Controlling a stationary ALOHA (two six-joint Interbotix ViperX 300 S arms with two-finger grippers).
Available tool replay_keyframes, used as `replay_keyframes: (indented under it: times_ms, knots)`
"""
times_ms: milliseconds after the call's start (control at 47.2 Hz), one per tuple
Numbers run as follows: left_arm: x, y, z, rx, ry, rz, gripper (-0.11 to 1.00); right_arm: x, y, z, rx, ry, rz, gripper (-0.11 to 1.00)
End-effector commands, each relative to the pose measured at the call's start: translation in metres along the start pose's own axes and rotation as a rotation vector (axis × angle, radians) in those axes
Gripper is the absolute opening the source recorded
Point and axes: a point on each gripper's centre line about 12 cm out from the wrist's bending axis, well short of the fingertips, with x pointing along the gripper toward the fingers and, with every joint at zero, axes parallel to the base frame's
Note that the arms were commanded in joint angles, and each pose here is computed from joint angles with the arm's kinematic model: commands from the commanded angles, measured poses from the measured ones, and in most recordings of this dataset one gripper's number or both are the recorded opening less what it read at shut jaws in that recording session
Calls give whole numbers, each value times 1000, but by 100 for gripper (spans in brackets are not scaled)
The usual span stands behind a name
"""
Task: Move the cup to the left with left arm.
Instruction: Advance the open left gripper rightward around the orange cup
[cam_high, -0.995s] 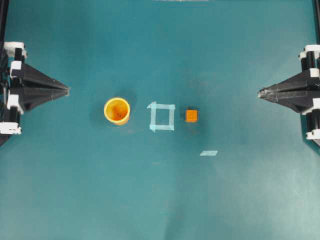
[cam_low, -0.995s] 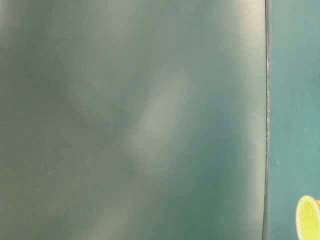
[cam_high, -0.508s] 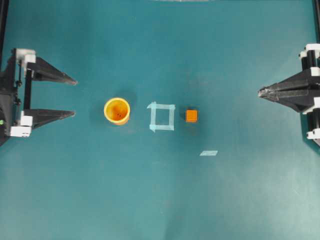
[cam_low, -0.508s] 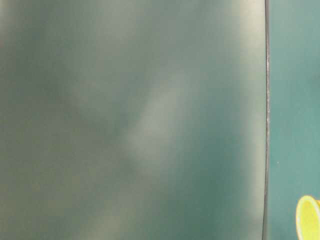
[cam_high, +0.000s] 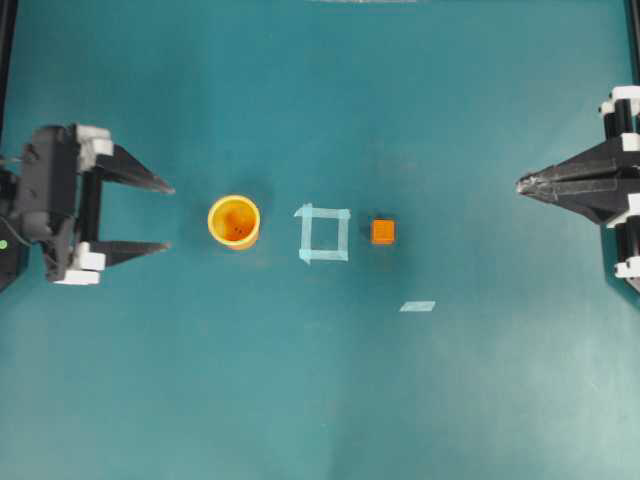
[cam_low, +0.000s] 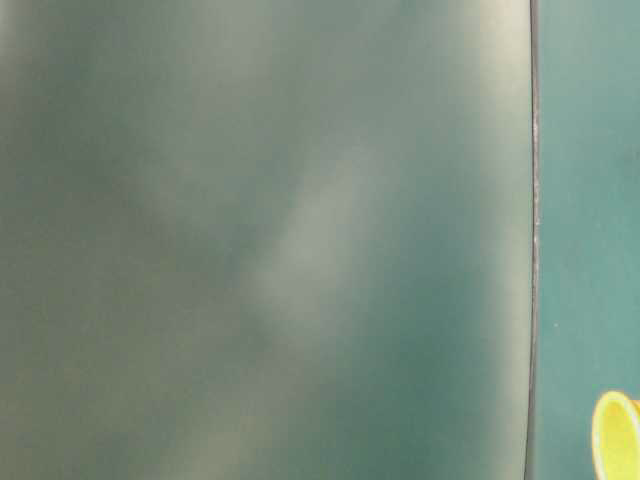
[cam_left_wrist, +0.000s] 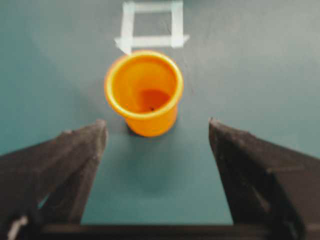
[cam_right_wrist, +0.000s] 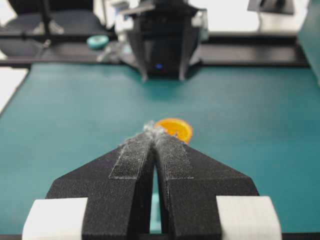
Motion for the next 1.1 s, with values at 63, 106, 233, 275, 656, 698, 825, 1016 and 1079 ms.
replay_keyframes:
  times_ms: [63,106,233,275,656,698,825,1016,1079]
  knots:
    - [18,-5,-7,10,-9,-17,79,1,0,17,-3,-37,0,-1]
    - [25,-5,-10,10,-14,-18,79,1,0,18,-5,-38,0,-1]
    - [40,-6,-21,10,-17,-17,79,-1,0,23,-12,-44,0,-1]
    - [46,-5,-24,8,-15,-13,79,-2,0,24,-14,-44,1,-1]
    - [82,14,-39,-21,11,46,79,-4,0,32,-21,-57,1,-1]
    - [84,15,-37,-23,6,49,79,-4,0,31,-21,-52,1,-1]
    - [91,12,-35,-23,8,37,79,-3,0,29,-21,-35,1,-1]
    - [101,8,-32,-20,2,23,79,-4,0,28,-23,-21,1,-1]
    - [104,8,-29,-20,-5,24,79,-4,0,28,-21,-21,1,-1]
